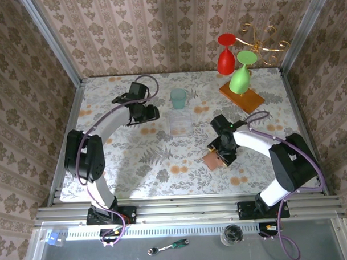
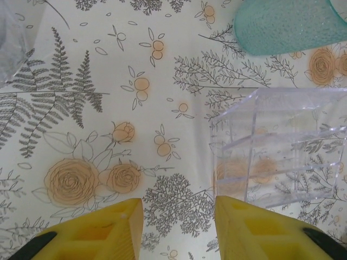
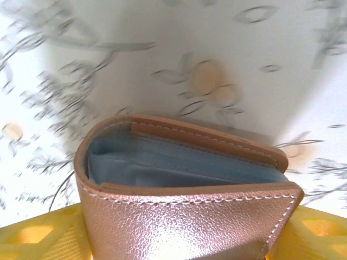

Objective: Take the credit cards out of the card holder

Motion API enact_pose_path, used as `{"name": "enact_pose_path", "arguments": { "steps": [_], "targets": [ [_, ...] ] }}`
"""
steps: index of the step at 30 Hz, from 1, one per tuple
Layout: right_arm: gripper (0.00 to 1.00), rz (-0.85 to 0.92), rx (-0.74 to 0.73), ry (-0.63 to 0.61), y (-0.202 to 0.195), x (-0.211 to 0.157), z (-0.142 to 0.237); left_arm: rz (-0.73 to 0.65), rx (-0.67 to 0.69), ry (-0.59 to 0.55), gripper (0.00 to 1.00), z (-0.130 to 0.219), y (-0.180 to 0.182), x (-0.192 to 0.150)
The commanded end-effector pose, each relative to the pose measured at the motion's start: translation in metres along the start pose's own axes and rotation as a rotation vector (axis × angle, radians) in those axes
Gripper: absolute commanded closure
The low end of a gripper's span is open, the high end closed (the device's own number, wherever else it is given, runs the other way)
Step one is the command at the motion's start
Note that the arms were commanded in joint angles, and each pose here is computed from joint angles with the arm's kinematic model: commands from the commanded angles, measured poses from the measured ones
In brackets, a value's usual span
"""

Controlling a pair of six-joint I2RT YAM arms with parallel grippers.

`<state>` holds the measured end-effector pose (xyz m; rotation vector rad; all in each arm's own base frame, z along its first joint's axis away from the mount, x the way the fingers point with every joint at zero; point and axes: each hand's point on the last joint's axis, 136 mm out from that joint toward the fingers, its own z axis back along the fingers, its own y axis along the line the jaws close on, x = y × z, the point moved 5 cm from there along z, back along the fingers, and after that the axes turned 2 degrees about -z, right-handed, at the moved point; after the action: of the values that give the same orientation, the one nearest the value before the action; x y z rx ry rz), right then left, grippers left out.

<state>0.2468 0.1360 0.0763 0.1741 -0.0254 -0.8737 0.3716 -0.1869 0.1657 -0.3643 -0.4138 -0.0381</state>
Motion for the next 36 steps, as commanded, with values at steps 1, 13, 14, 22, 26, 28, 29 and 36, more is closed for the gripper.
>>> {"name": "enact_pose_path", "arguments": {
  "steps": [1, 13, 14, 22, 26, 28, 29, 36],
  "targets": [
    [0.29, 0.221, -0.022, -0.016, 0.016, -0.01, 0.004, -0.016, 0.01, -0.039, 0.59, 0.014, 0.005, -0.001],
    [0.29, 0.735, -0.082, -0.008, 0.08, -0.076, -0.001, 0.056, 0.01, -0.053, 0.58, 0.026, 0.031, -0.036],
    [0.29, 0.762, -0.086, -0.012, 0.085, -0.08, -0.002, 0.059, 0.016, -0.051, 0.58, 0.026, 0.033, -0.039],
    [0.28, 0.936, -0.132, -0.008, 0.108, -0.104, -0.018, 0.089, 0.032, -0.048, 0.56, 0.028, 0.046, -0.06],
    [0.27, 0.955, -0.141, 0.009, 0.106, -0.107, -0.026, 0.106, 0.038, -0.05, 0.56, 0.029, 0.049, -0.065],
    [0.26, 0.961, -0.139, 0.016, 0.107, -0.109, -0.028, 0.115, 0.033, -0.051, 0.55, 0.029, 0.049, -0.067],
    [0.25, 0.966, -0.137, 0.017, 0.107, -0.11, -0.028, 0.119, 0.028, -0.052, 0.55, 0.03, 0.049, -0.067],
    [0.17, 0.968, -0.104, -0.012, 0.107, -0.11, -0.019, 0.118, 0.0, -0.033, 0.54, 0.029, 0.045, -0.073]
  ]
}}
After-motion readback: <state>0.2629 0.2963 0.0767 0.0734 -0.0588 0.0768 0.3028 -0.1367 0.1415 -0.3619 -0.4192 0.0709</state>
